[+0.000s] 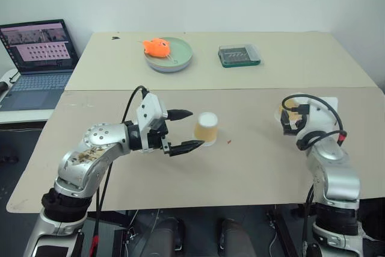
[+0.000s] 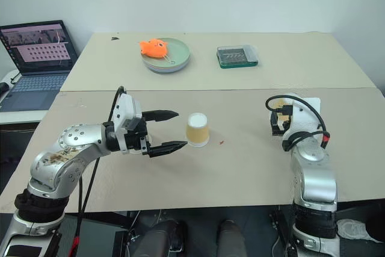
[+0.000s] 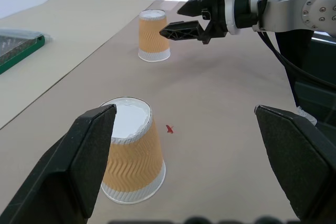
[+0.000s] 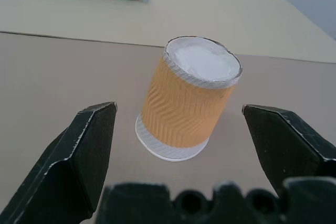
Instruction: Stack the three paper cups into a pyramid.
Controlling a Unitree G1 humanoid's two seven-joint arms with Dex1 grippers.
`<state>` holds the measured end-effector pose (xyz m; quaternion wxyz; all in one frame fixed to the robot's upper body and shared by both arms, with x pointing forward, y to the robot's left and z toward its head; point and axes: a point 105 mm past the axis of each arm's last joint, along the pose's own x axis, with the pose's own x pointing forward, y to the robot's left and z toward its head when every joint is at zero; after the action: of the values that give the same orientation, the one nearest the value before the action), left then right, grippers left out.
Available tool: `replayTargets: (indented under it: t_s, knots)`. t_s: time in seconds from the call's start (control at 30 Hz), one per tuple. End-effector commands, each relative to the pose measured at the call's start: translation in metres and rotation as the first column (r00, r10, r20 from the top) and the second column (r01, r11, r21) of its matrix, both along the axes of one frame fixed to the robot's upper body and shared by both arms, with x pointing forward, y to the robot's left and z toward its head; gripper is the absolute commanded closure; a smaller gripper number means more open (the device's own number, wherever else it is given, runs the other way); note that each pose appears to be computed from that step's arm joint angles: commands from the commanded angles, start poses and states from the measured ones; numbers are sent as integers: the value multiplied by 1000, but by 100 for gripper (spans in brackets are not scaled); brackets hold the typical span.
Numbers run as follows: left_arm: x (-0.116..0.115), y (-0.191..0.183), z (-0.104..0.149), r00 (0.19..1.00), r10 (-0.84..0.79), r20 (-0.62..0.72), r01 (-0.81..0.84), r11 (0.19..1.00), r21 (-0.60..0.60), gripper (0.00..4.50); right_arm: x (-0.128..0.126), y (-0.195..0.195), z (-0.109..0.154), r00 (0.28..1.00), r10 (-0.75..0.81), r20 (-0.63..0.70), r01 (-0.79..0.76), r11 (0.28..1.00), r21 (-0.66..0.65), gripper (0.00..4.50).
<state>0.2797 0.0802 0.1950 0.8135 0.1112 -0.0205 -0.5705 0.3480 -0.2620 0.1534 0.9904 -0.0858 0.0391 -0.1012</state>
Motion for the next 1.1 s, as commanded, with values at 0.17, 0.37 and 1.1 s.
replayTargets:
  t_s: [0.17,0.37,1.1]
  knots:
    - [-6,-1,11,999,-5,53,6,1000,-6,0,7,-11,17,993,-50,108,36,992,124,5]
    - [-7,0,11,998,4,56,-4,1000,-4,0,17,-14,15,992,-66,111,53,992,117,5]
    - [-7,5,12,997,42,68,-42,999,-1,0,60,-28,13,990,-60,129,37,985,168,5]
